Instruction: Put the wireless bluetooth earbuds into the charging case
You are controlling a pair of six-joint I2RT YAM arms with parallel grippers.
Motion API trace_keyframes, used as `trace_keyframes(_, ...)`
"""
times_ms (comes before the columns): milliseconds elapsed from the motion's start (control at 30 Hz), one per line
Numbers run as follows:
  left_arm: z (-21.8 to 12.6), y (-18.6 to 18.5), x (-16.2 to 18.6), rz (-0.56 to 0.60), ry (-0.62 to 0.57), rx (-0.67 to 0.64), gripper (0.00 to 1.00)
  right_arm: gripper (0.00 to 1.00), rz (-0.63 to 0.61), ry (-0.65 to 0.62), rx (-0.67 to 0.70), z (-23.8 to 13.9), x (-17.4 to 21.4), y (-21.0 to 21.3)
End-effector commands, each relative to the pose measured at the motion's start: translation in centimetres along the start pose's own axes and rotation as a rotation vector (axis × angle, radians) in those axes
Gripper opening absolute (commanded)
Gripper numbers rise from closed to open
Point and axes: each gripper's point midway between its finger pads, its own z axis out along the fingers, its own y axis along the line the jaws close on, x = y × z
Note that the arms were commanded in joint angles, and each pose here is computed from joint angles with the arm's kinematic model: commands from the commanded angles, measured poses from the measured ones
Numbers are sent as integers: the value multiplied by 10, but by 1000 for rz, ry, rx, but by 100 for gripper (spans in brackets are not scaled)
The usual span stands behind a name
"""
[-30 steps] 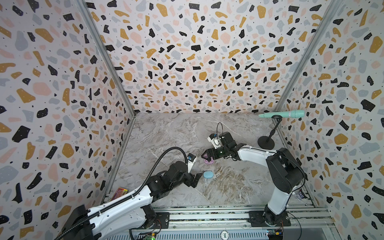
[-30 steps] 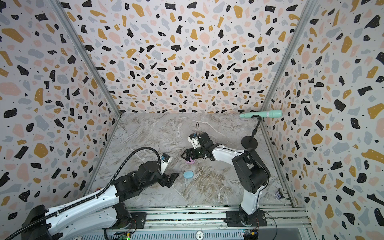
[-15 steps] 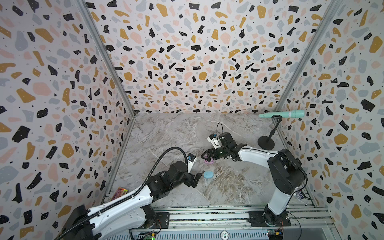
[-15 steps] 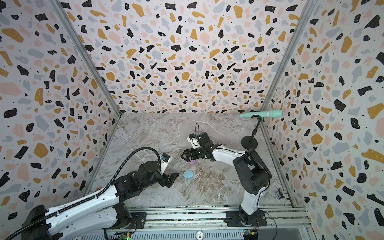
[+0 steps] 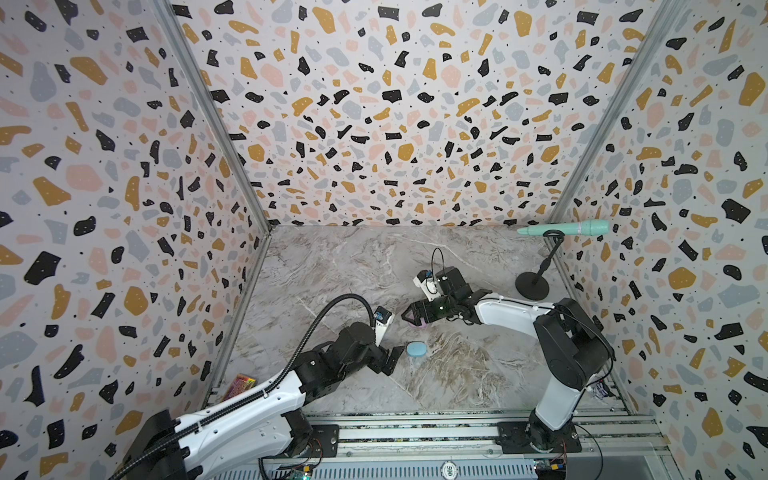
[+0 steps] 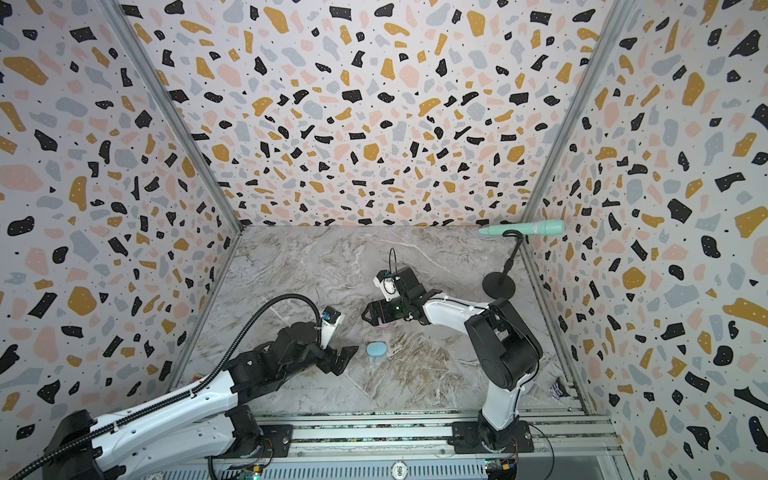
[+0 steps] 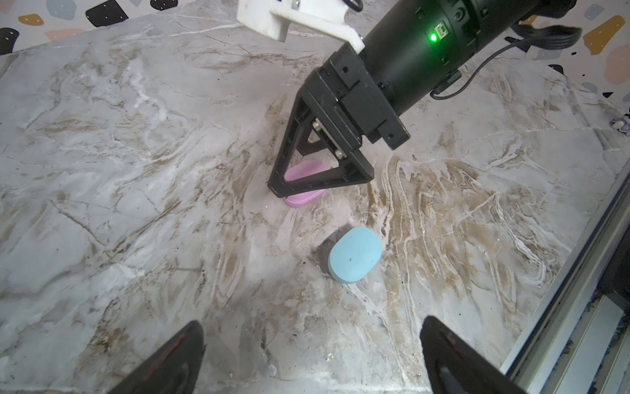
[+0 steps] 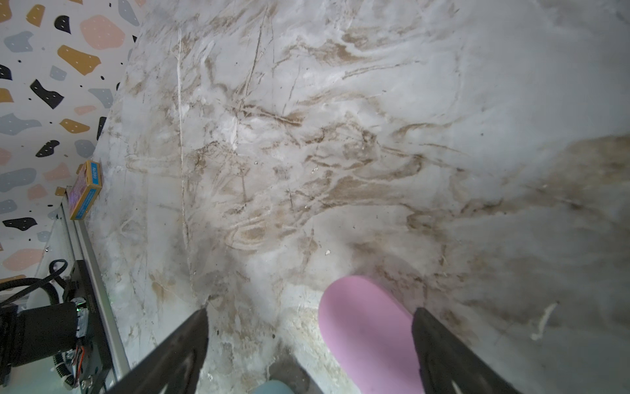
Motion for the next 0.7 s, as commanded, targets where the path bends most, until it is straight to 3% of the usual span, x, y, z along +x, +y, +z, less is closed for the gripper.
trace_keyframes(0,-7,-3,-20,3,-56,6,100,93,-30,-36,-4,-14,-9,12)
trace_keyframes(233,-7,-3,-19,1,-56,6,100,93,-50,-72,-4,-28,-17,23)
trace_keyframes(533,-9,0,-22,1,-65,-11,100,94,-112,-208,34,-79,-52,45)
trace_keyframes(667,-13,13,-28,-13,-94,-81,100,96,-116,-276,71,-106,-64,47)
